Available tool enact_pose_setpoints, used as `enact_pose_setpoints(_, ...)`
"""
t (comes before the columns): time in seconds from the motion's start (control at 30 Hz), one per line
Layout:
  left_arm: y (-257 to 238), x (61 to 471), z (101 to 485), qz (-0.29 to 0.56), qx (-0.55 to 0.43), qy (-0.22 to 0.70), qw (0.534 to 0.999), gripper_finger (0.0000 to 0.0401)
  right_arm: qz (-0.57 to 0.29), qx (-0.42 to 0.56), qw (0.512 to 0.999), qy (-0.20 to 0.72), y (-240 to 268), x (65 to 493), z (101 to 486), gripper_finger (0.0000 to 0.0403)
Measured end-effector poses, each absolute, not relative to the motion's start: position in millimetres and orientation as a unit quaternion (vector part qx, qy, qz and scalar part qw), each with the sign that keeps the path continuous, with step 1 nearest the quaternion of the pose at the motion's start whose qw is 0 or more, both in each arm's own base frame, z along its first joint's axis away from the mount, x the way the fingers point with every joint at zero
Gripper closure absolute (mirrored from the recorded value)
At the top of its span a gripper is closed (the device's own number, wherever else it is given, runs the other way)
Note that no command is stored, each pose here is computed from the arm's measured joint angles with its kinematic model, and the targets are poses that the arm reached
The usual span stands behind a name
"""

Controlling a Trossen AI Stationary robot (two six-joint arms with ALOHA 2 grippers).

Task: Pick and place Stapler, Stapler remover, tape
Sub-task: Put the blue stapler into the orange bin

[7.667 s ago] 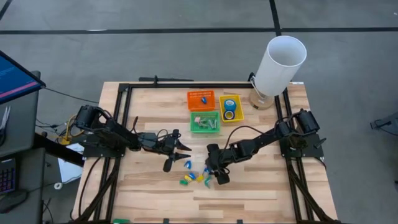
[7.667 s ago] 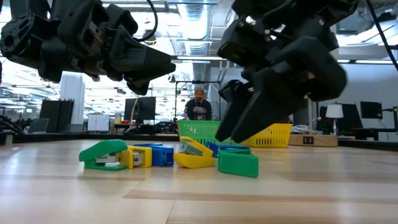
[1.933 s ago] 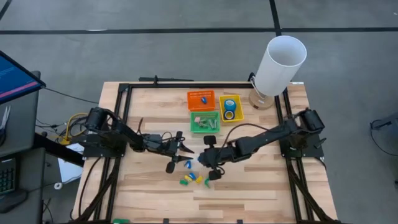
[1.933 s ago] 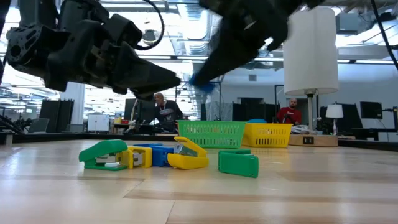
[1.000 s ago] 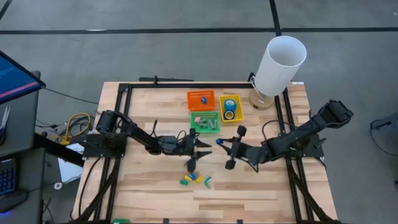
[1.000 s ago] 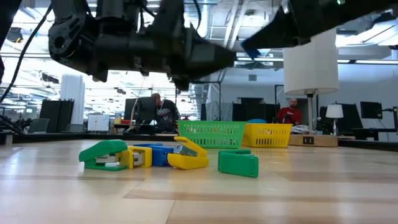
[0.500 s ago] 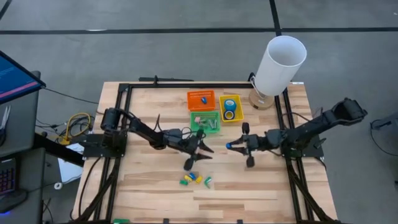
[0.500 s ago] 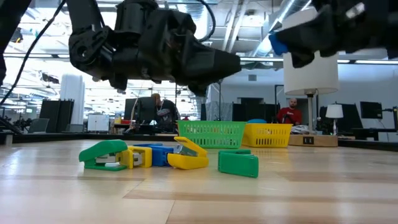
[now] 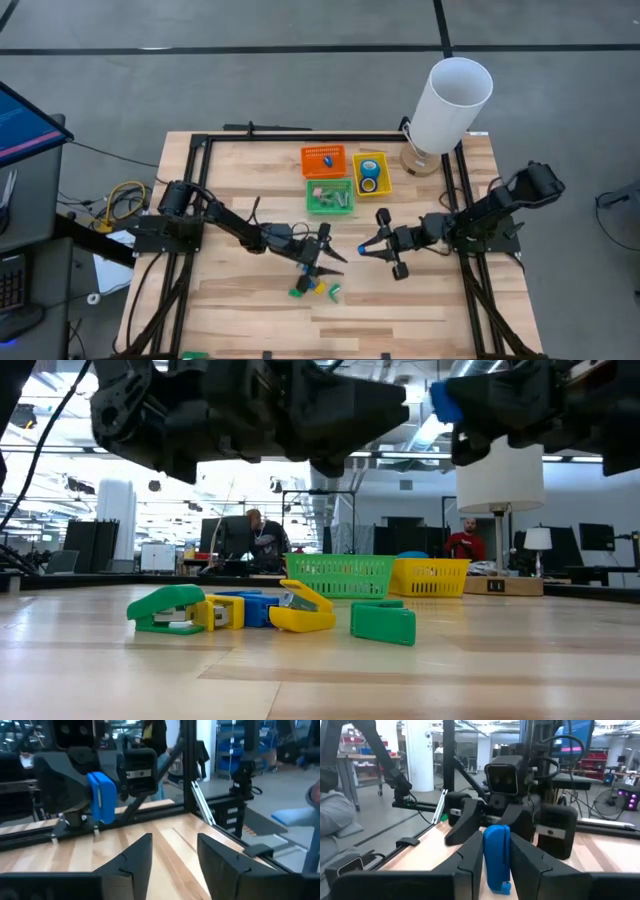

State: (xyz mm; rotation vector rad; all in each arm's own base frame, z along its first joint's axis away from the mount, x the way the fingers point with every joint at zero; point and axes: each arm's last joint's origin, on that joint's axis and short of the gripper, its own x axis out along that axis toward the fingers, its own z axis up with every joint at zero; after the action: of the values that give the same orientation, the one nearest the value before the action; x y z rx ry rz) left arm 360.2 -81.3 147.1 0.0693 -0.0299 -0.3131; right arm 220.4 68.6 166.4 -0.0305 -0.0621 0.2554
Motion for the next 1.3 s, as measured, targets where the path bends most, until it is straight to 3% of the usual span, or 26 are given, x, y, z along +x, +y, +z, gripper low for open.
enact_pose_setpoints(0.27,-78,361,144,-0.105,0.024,0.002,0.994,0.0183,0.127,-0.027,0.991,-0.024,80,257,165,0.0328)
enact_pose_setpoints(0.5,-74,362,143,-0.071,0.012,0.013,0.997,0.0163,0.128,-0.03,0.991,-0.013,86,277,159,0.0328)
enact_pose_setpoints(0.9,-74,362,143,-0.062,0.012,0.012,0.998,0.0167,0.126,-0.031,0.991,0.0,88,282,153,0.0328)
enact_pose_setpoints(1.3,-83,360,144,-0.078,0.013,0.002,0.997,0.0242,0.112,-0.031,0.993,-0.002,87,282,156,0.0328)
